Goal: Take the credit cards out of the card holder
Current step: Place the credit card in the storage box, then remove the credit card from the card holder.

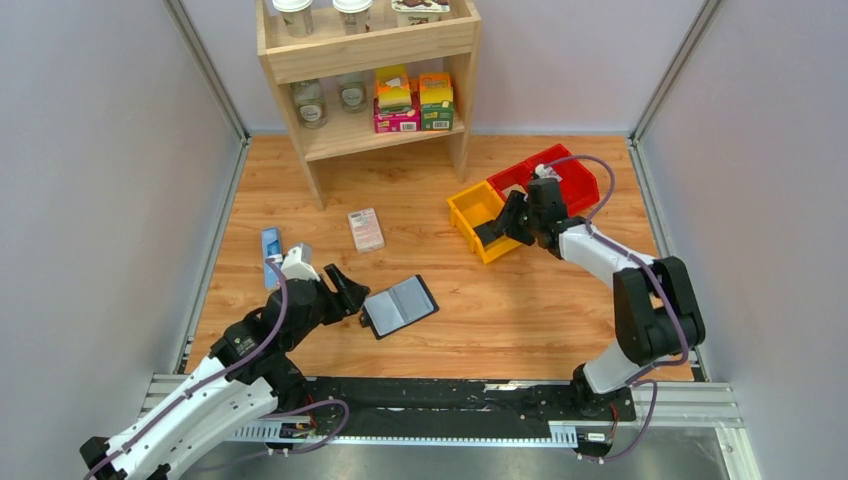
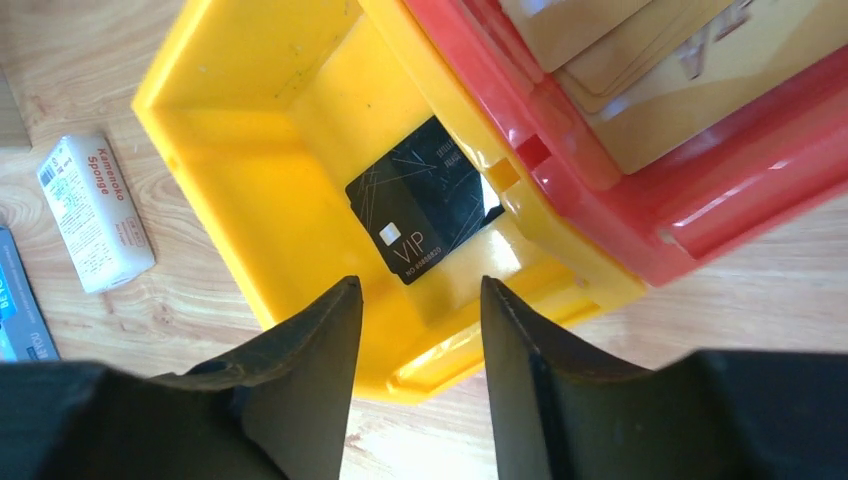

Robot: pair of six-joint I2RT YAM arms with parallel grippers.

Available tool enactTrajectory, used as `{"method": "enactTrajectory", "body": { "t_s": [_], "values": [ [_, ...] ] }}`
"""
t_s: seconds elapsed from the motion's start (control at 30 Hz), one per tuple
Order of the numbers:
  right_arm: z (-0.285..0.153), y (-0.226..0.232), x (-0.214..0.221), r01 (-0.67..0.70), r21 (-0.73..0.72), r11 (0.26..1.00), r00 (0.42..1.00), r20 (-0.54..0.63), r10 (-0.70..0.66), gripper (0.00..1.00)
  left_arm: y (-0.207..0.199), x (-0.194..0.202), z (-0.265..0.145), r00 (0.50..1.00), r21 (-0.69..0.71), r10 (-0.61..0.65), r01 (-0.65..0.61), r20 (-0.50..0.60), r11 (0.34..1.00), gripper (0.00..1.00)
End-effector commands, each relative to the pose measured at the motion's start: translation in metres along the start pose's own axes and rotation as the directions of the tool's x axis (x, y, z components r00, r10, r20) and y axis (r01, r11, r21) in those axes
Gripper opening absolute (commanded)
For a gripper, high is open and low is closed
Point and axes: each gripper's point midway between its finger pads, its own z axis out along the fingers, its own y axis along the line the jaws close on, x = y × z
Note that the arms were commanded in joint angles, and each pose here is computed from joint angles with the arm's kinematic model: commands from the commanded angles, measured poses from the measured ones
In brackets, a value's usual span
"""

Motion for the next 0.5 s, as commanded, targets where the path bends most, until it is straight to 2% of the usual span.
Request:
{"method": "enactTrajectory", "body": {
  "t_s": [0.0, 0.1, 0.2, 0.33, 0.47],
  "values": [
    [-0.038, 0.018, -0.041, 0.088, 0.032, 0.996, 0.985, 0.149, -0.092, 0.53, -0.012, -0.001, 0.004, 1.000, 0.041, -0.003, 0.004, -0.008, 0.999, 0.74],
    [-0.056, 0.027, -0.048, 0.131, 0.056, 0.990, 0.970, 0.201, -0.140, 0.57, -0.012, 0.005, 0.010, 0.999, 0.034, 0.009, -0.008, -0.032, 0.999, 0.73],
    [-0.071, 0.049, -0.036, 0.210, 0.030, 0.977, 0.955, 0.207, -0.211, 0.61, -0.015, 0.011, 0.017, 0.998, 0.036, 0.021, -0.019, -0.061, 0.999, 0.73],
    [-0.085, 0.084, -0.003, 0.295, -0.071, 0.953, 0.943, 0.185, -0.277, 0.65, -0.014, 0.024, 0.030, 0.990, 0.018, 0.060, -0.058, -0.124, 0.998, 0.71],
    [-0.094, 0.118, 0.050, 0.371, -0.205, 0.906, 0.928, 0.121, -0.353, 0.67, -0.010, 0.035, 0.042, 0.982, -0.007, 0.086, -0.089, -0.168, 0.996, 0.69]
  ]
}}
